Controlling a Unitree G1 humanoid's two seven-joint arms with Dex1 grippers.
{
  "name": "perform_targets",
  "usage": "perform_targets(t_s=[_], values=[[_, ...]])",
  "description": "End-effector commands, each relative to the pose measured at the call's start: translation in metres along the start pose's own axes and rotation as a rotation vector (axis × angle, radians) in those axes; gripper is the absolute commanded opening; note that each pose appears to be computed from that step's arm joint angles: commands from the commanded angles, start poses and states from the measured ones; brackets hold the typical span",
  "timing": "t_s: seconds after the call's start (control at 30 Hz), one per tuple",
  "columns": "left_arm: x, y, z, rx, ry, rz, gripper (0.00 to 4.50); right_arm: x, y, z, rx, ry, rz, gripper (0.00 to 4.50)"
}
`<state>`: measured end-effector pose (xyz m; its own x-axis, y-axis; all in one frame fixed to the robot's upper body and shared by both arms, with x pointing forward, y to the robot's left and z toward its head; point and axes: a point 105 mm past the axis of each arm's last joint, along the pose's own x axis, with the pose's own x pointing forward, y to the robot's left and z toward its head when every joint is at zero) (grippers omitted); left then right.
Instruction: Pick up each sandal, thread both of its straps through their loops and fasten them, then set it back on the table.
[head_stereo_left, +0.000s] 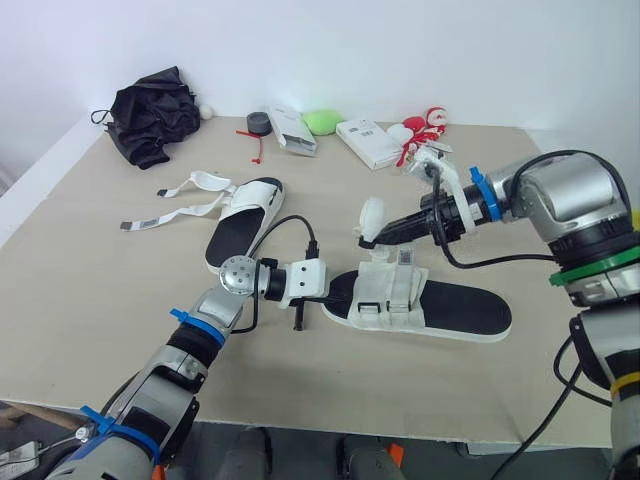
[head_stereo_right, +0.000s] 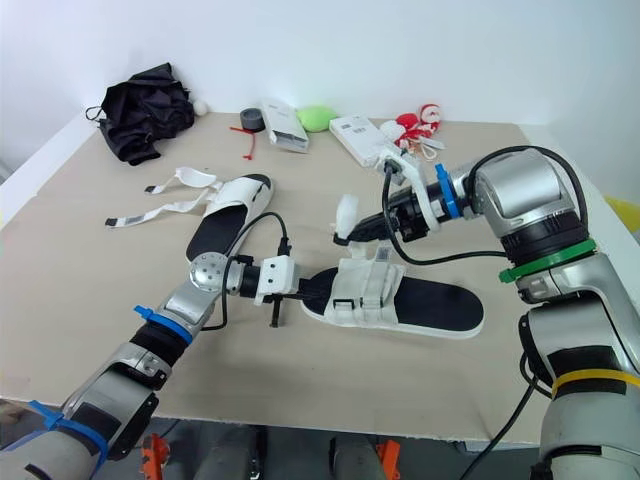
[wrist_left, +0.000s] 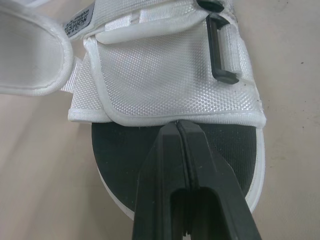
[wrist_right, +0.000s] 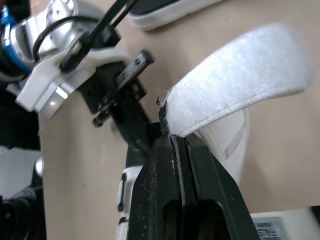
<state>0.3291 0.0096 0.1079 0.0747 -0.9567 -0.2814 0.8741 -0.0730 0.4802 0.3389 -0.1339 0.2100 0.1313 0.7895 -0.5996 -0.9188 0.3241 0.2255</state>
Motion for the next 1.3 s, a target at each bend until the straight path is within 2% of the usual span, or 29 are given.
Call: perform_targets(t_s=[0.03, 0.17, 0.47, 0.73, 0.87, 1.3], values=[[-0.001, -0.011, -0.017, -0.054, 0.061, -0.028, 0.0, -0.004, 0.014, 0.0, -0.05, 0.003, 0.049, 0.05], [-0.001, -0.011, -0.017, -0.056, 0.06, -0.027, 0.0, 0.01, 0.015, -0.028, -0.052, 0.096, 0.051, 0.05], [-0.001, -0.012, -0.018, -0.06, 0.061, -0.031, 0.0, 0.013, 0.003, -0.043, -0.063, 0.177, -0.005, 0.05], [0.001, -0.014, -0.018, -0.069, 0.057, -0.031, 0.0, 0.014, 0.013, -0.041, -0.059, 0.205, 0.066, 0.05], [0.002, -0.016, -0.018, -0.074, 0.054, -0.034, 0.0, 0.013, 0.027, -0.028, -0.059, 0.181, 0.144, 0.05], [0.003, -0.02, -0.018, -0.081, 0.053, -0.038, 0.0, 0.026, 0.037, -0.039, -0.024, 0.227, 0.184, 0.05]])
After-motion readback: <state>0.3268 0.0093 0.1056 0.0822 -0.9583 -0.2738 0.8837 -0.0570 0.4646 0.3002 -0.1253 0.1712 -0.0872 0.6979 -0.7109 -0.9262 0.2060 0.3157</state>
